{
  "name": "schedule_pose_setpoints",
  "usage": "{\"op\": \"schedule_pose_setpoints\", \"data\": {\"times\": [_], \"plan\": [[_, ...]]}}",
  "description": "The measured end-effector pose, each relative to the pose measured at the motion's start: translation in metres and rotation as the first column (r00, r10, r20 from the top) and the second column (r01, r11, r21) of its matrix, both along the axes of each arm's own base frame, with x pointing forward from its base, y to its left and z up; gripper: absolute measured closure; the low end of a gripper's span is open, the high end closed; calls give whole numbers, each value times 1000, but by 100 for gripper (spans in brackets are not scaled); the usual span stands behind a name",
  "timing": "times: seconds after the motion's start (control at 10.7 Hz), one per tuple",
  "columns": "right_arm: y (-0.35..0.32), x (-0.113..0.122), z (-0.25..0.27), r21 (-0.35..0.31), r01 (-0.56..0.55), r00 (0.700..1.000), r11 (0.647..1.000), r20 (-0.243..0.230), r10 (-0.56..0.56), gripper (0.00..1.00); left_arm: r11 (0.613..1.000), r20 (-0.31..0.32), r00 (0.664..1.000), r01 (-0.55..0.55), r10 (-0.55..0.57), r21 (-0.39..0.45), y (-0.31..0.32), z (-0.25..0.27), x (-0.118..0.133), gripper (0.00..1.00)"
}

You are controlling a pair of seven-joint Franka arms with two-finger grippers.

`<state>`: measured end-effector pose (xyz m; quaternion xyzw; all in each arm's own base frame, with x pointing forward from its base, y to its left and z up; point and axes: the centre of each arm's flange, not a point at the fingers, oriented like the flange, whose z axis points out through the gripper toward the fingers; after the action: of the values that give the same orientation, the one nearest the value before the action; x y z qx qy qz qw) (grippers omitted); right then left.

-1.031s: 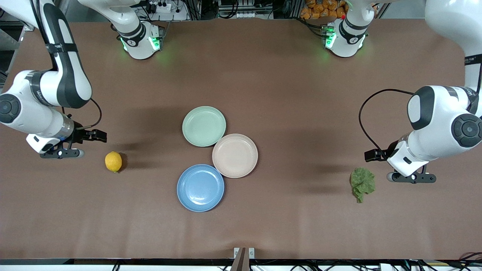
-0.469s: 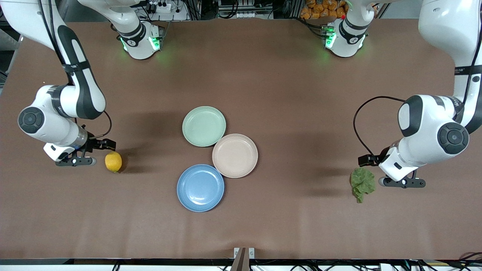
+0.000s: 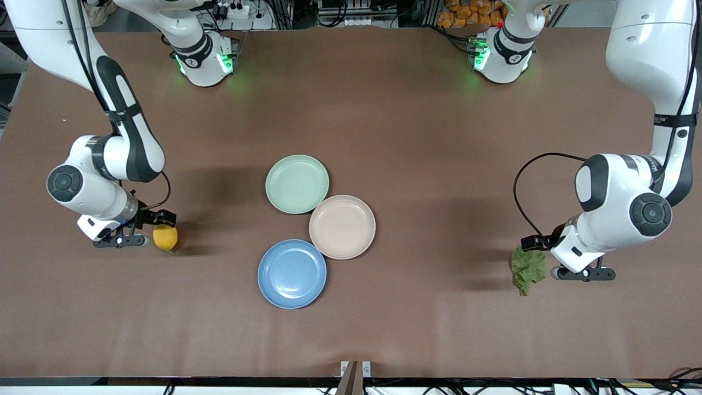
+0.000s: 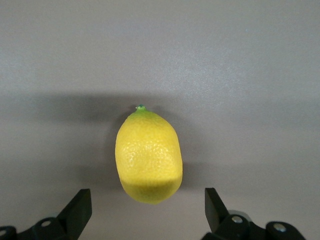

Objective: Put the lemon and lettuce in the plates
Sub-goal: 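Close the right gripper on the lemon while the left gripper grasps lettuce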

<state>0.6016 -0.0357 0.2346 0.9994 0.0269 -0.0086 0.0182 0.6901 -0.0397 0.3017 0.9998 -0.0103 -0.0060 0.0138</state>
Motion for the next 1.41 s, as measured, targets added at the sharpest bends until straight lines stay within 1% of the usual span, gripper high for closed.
{"op": "schedule_pose_setpoints", "data": {"times": [0.09, 0.38, 0.47, 0.84, 1.03, 1.12, 1.22, 1.31, 1.41], "plan": [[0, 0, -4, 0, 1, 1000, 1000, 3, -1, 0, 1000, 3, 1000, -2, 2, 0, 1, -3, 3, 0], [2, 0, -24, 43, 56, 998, 997, 7, -56, 0, 1000, 2, 1000, -12, 12, 1, 7, -17, 13, 0], [4, 0, -30, 48, 59, 998, 997, 8, -59, 0, 1000, 4, 1000, -16, 16, 1, 9, -20, 16, 0], [5, 1, -45, 48, 62, 998, 997, 20, -63, 0, 998, 30, 998, -64, 63, 1, 14, -39, 32, 0], [5, 0, -51, 47, 62, 998, 997, 16, -63, 0, 997, 40, 996, -75, 76, -4, 11, -56, 37, 0], [5, 1, -51, 47, 62, 998, 997, 16, -62, 6, 997, 36, 996, -75, 76, -5, 6, -65, 38, 0], [5, 1, -51, 47, 61, 998, 997, 17, -62, 10, 997, 32, 997, -74, 74, -5, 2, -73, 39, 0], [5, 1, -51, 47, 61, 998, 997, 17, -62, 16, 998, 27, 997, -70, 70, -4, -2, -79, 40, 0], [5, 2, -51, 46, 61, 998, 997, 17, -62, 15, 998, 22, 997, -67, 67, -3, -4, -85, 40, 0]]}}
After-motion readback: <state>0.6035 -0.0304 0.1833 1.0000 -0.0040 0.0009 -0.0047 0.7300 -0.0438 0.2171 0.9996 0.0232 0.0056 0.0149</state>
